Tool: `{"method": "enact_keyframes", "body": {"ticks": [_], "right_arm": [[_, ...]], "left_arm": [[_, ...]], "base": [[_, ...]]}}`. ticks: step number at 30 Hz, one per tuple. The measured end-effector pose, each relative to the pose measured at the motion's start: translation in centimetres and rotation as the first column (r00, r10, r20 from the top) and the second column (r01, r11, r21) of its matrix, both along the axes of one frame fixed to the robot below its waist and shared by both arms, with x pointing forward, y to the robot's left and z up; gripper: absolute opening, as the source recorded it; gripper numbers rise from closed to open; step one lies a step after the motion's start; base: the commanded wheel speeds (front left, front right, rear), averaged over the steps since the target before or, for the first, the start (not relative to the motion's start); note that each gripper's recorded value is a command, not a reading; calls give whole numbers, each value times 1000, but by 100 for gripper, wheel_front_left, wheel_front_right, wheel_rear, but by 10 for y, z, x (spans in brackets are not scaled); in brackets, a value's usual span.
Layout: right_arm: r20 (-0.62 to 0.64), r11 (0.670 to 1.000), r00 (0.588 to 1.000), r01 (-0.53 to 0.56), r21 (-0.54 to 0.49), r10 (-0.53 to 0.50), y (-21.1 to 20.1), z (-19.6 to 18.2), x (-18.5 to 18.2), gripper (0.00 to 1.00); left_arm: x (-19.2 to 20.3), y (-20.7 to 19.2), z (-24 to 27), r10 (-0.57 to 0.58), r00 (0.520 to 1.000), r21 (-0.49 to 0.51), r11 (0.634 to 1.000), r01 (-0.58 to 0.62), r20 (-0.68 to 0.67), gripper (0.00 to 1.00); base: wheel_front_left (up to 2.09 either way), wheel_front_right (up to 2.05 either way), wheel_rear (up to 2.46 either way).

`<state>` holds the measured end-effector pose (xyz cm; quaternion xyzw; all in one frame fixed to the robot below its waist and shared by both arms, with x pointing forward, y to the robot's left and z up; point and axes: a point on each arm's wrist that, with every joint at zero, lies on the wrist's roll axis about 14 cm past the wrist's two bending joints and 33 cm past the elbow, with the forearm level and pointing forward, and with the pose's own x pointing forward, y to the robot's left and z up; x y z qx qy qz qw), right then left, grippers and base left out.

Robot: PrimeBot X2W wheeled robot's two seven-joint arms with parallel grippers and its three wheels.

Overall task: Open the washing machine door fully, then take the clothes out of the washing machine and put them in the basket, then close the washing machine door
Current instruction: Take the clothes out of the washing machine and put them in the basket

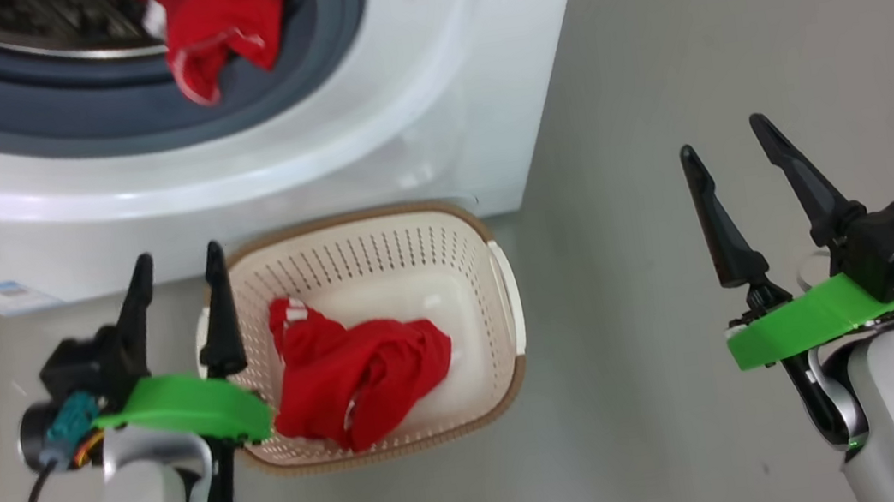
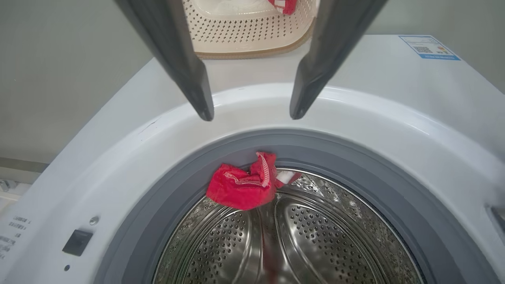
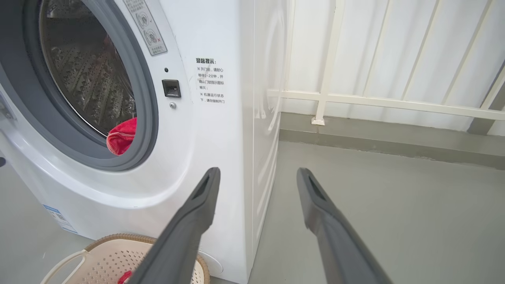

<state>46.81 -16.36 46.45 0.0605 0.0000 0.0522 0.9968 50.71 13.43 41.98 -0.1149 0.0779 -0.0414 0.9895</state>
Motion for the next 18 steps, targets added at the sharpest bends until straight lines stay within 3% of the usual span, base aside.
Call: {"method": "enact_keyframes", "body": {"ticks": [18], "right_arm": [[85, 999, 996, 34, -14, -32, -10, 42, -47, 100]], "left_arm": [[-63, 32, 82, 73, 975, 23, 997, -79, 211, 100]], "base": [[0, 0, 0]]}}
